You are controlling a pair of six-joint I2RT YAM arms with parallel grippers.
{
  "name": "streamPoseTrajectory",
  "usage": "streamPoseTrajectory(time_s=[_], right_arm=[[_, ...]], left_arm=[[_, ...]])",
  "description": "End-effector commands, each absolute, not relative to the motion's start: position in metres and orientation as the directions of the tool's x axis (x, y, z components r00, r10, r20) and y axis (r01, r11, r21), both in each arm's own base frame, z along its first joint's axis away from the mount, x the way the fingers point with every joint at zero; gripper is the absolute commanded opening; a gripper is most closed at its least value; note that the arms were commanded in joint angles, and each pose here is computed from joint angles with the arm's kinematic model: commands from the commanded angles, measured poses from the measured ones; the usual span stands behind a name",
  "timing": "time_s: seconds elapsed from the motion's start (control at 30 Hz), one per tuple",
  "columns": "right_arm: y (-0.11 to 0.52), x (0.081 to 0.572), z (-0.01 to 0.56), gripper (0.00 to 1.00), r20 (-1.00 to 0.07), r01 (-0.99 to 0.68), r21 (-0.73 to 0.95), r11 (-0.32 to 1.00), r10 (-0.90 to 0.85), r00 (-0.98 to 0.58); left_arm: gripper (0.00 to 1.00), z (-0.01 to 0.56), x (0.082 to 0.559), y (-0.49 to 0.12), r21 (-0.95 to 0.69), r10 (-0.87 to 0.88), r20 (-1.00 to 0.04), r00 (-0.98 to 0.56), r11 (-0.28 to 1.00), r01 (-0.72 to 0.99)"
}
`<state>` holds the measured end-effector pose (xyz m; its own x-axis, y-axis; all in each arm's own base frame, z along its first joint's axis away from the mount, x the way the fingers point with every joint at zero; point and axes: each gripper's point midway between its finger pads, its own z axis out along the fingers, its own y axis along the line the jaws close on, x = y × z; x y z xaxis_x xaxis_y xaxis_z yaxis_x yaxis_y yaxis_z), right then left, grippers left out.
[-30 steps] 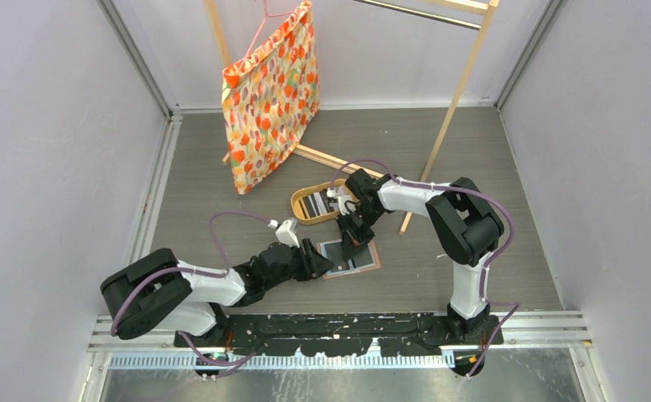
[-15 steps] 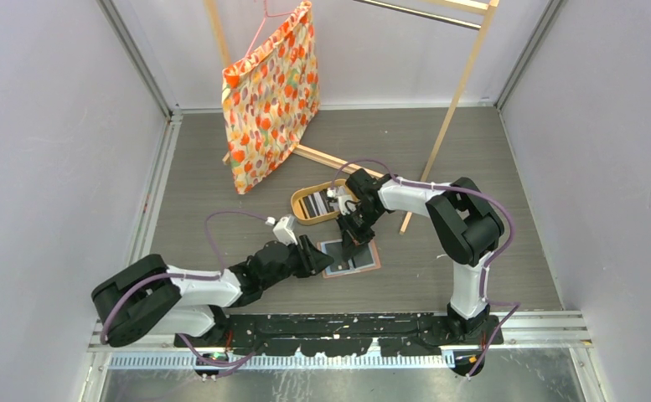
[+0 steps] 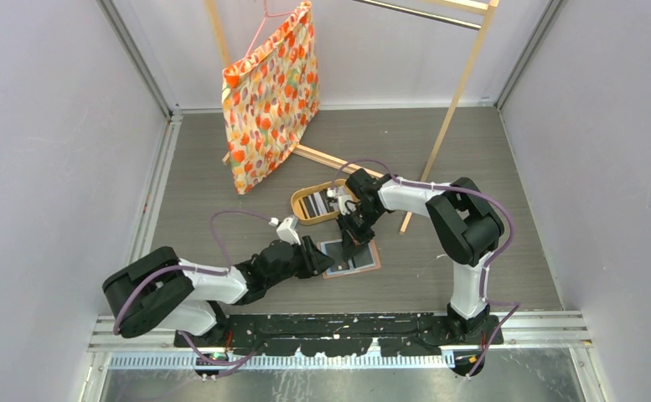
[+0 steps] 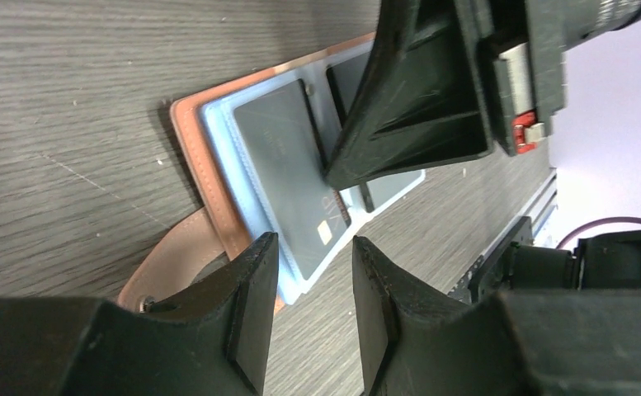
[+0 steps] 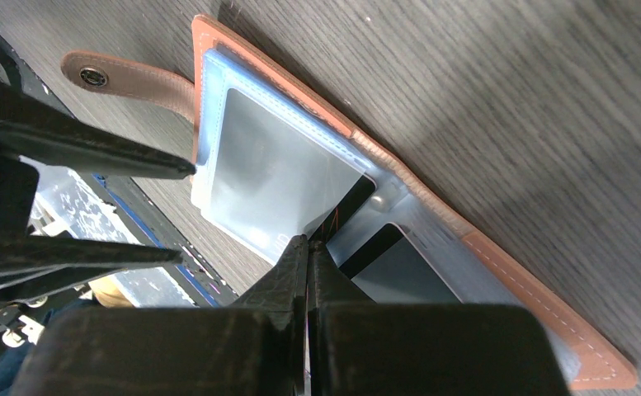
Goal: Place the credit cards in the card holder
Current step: Turn over the card slot in the card holder.
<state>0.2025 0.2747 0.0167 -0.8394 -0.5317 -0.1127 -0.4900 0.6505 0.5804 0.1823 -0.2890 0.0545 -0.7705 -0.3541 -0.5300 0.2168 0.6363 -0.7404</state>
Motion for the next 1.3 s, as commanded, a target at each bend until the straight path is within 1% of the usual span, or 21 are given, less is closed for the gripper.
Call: streamPoseTrajectory(time_s=[0.0, 0.23, 0.47, 0.57, 0.63, 0.67, 0.73, 0.77, 0.87, 1.0, 1.1, 1.27], right_arm=[[0.275, 0.213, 0.012, 0.02, -0.143, -0.527, 0.545, 0.652, -0.547, -0.825], [0.275, 0.213, 0.012, 0.02, -0.142, -0.527, 0.545, 0.652, -0.547, -0.825], [0.278, 0.212, 0.017, 0.02, -0.149, -0.529, 0.560, 0.638, -0.551, -0.821], [0.280, 0.211, 0.024, 0.04, -0.167, -0.540, 0.574, 0.616, -0.558, -0.813], [0.282, 0.212, 0.035, 0.06, -0.189, -0.549, 0.581, 0.601, -0.557, -0.809], [0.283, 0.214, 0.041, 0.08, -0.216, -0.573, 0.576, 0.582, -0.568, -0.794], [0.282, 0.216, 0.053, 0.10, -0.258, -0.602, 0.572, 0.558, -0.575, -0.777], [0.282, 0.217, 0.059, 0.10, -0.275, -0.612, 0.571, 0.547, -0.575, -0.770], [0.278, 0.219, 0.075, 0.11, -0.320, -0.639, 0.567, 0.519, -0.576, -0.752], [0.266, 0.227, 0.092, 0.11, -0.381, -0.682, 0.531, 0.503, -0.578, -0.722], [0.257, 0.233, 0.096, 0.12, -0.407, -0.695, 0.498, 0.519, -0.568, -0.715], [0.244, 0.243, 0.084, 0.12, -0.373, -0.671, 0.461, 0.581, -0.559, -0.741]], left_arm=[[0.40, 0.065, 0.194, -0.300, -0.761, -0.382, -0.533, -0.755, 0.606, 0.232], [0.41, 0.055, 0.194, -0.299, -0.757, -0.379, -0.520, -0.765, 0.619, 0.209], [0.39, 0.055, 0.195, -0.310, -0.784, -0.376, -0.499, -0.781, 0.581, 0.221], [0.33, 0.054, 0.195, -0.311, -0.795, -0.387, -0.489, -0.781, 0.567, 0.216], [0.22, 0.055, 0.195, -0.309, -0.798, -0.394, -0.484, -0.781, 0.565, 0.209], [0.19, 0.054, 0.196, -0.308, -0.797, -0.397, -0.483, -0.781, 0.569, 0.204], [0.14, 0.055, 0.197, -0.307, -0.794, -0.401, -0.482, -0.779, 0.575, 0.195], [0.10, 0.054, 0.197, -0.306, -0.789, -0.397, -0.483, -0.781, 0.583, 0.191], [0.01, 0.058, 0.199, -0.307, -0.789, -0.398, -0.487, -0.777, 0.581, 0.196], [0.00, 0.066, 0.200, -0.312, -0.800, -0.401, -0.482, -0.779, 0.563, 0.206], [0.00, 0.077, 0.200, -0.320, -0.809, -0.390, -0.477, -0.788, 0.545, 0.219], [0.00, 0.088, 0.201, -0.332, -0.818, -0.370, -0.468, -0.802, 0.524, 0.236]])
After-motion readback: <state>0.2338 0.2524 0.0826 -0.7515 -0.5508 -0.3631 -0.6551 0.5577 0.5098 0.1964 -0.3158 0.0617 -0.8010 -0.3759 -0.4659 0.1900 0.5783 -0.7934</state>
